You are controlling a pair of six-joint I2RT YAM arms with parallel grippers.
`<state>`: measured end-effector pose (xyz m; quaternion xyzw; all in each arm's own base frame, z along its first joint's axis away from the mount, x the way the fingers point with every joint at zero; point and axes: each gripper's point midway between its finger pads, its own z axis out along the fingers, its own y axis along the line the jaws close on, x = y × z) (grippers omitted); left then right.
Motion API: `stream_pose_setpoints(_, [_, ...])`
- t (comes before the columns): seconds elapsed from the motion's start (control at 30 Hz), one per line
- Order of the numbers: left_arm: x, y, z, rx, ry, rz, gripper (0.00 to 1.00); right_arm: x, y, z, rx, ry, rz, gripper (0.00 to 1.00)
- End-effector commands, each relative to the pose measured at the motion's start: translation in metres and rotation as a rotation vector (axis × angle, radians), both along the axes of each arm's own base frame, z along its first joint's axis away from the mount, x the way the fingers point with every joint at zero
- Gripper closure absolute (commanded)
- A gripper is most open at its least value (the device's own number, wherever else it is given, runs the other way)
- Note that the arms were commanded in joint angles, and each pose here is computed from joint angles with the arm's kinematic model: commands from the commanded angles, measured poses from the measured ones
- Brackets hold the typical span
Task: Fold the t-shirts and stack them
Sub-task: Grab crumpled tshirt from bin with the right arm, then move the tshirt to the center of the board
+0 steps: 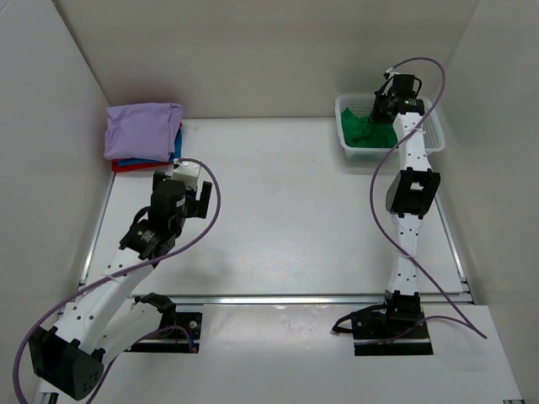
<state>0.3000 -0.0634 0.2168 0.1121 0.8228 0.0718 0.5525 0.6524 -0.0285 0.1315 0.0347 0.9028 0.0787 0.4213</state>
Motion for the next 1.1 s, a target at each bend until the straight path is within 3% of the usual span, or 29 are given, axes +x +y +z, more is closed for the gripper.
stream_pose_setpoints(0.0, [0.000, -0.004, 0.005, -0.044, -0.030, -0.018, 0.01, 0.003, 0.016, 0.177, -0.034, -0.391, 0.041, 1.00])
stream_pose_setpoints(0.1, [-0.002, -0.002, 0.011, -0.049, -0.032, -0.013, 0.01, -0.019, 0.024, 0.262, -0.063, -0.570, 0.067, 1.00])
stream_pose_setpoints(0.27, [-0.004, -0.009, 0.040, -0.088, -0.075, -0.058, 0.01, -0.100, 0.056, 0.392, -0.073, -0.802, 0.161, 1.00])
stream_pose_setpoints(0.37, [-0.007, -0.005, 0.060, -0.112, -0.118, -0.054, 0.01, -0.160, 0.074, 0.450, -0.063, -0.909, 0.185, 1.00])
stream_pose_setpoints(0.5, [-0.015, 0.004, 0.078, -0.125, -0.155, -0.021, 0.01, -0.230, 0.101, 0.490, -0.109, -0.992, 0.215, 1.00])
stream_pose_setpoints(0.57, [-0.020, 0.003, 0.088, -0.132, -0.165, -0.040, 0.01, -0.284, 0.119, 0.513, -0.120, -1.061, 0.221, 1.00])
stream_pose_setpoints(0.67, [-0.030, 0.001, 0.101, -0.174, -0.187, -0.064, 0.01, -0.337, 0.138, 0.521, -0.029, -1.111, 0.299, 1.00])
stream_pose_setpoints(0.77, [-0.037, 0.013, 0.116, -0.203, -0.214, -0.014, 0.01, -0.358, 0.146, 0.506, 0.055, -1.083, 0.350, 1.00])
stream_pose_setpoints(0.93, [-0.044, 0.026, 0.125, -0.175, -0.215, 0.047, 0.02, -0.317, 0.187, 0.427, 0.106, -0.884, 0.415, 1.00])
stream_pose_setpoints(1.07, [-0.048, 0.029, 0.118, -0.175, -0.210, 0.054, 0.02, -0.269, 0.257, 0.315, 0.107, -0.664, 0.471, 1.00])
